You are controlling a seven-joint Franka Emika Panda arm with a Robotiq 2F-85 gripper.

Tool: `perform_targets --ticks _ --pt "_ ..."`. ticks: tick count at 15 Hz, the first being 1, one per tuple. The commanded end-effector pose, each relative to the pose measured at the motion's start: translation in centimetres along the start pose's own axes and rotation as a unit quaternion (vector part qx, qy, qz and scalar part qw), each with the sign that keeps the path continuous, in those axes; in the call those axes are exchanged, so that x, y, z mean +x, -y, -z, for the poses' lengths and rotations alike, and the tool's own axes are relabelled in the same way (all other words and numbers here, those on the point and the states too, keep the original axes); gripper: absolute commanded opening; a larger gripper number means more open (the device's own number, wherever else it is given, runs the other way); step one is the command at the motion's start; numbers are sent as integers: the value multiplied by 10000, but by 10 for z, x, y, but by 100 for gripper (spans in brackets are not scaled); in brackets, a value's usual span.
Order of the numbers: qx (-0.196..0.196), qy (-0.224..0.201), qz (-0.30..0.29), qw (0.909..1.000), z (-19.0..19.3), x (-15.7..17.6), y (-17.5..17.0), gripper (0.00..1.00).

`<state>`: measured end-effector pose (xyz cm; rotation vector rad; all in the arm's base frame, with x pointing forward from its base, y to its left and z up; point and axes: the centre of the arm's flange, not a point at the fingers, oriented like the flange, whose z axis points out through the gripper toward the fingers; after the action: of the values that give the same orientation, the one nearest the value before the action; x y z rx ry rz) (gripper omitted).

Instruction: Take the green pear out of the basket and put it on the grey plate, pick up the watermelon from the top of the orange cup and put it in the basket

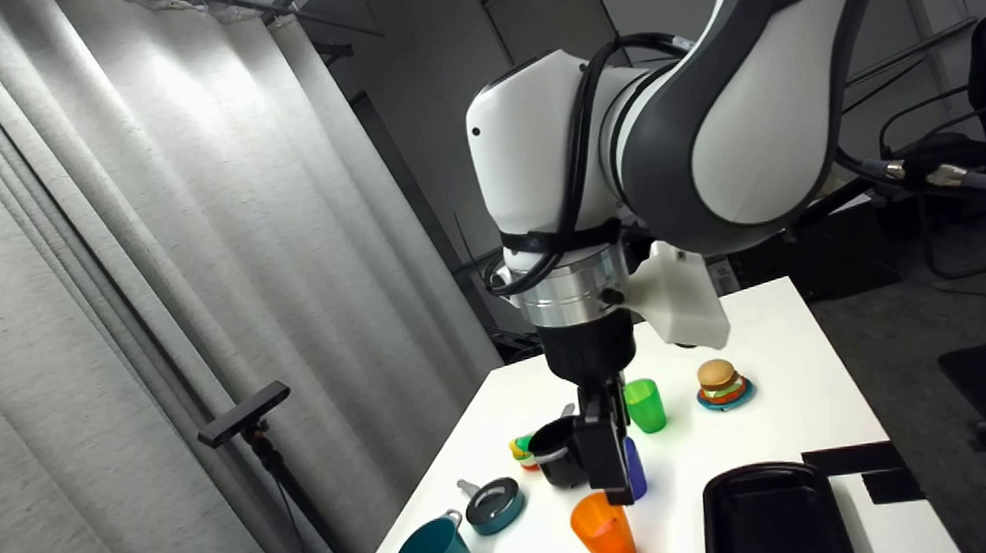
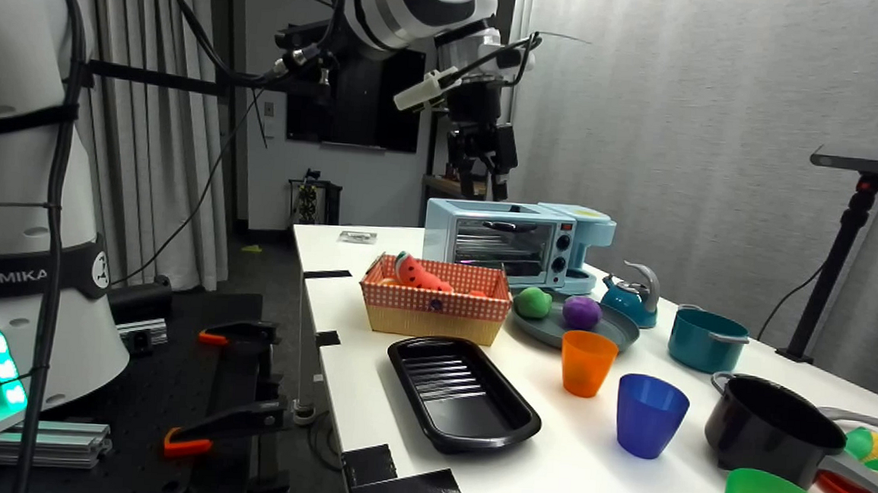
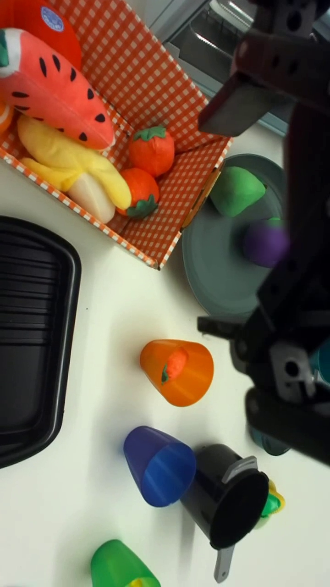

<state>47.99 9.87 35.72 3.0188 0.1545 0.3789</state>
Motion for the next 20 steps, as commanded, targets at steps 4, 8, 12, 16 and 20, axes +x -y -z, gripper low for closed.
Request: perform_targets --ticks 4,8,12,16,20 --pt "-84 -96 -154 9998 7 -10 -4 100" --pt "-18 5 -53 10000 0 -2 -2 100" --pt "-18 7 -53 10000 0 -2 -2 100" --pt "-18 7 -53 10000 0 -2 -2 100" --pt "-18 7 -53 10000 0 -2 -2 100"
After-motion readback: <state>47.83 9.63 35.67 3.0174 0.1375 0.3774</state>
